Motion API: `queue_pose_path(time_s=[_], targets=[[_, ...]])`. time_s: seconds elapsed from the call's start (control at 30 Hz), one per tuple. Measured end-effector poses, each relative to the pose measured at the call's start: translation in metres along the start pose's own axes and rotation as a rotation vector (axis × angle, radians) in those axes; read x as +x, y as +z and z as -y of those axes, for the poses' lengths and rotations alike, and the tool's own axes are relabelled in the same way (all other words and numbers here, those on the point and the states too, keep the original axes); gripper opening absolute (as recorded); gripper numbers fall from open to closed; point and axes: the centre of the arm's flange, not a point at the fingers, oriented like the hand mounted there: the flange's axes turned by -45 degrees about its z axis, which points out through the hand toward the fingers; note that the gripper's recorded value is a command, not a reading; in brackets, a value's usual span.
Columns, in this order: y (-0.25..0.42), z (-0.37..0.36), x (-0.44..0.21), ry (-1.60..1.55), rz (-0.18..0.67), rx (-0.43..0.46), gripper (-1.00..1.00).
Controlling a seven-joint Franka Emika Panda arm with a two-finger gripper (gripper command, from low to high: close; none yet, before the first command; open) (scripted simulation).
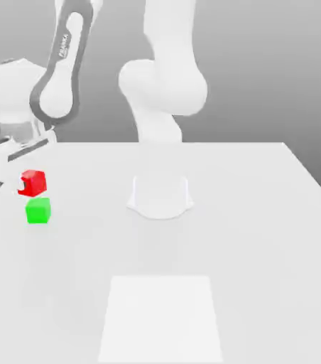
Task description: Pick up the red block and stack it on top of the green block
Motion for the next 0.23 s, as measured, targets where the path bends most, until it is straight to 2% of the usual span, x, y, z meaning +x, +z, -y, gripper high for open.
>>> queue_pose_path(time_s=[0.17, 0.2, 0.23], targets=[[0.022, -0.007, 0.0, 0.006, -0.021, -0.018, -1.0], [0.026, -0.009, 0.0, 0.007, -0.027, -0.023, 1.0], [0.026, -0.009, 0.0, 0.007, -0.027, -0.023, 1.0]])
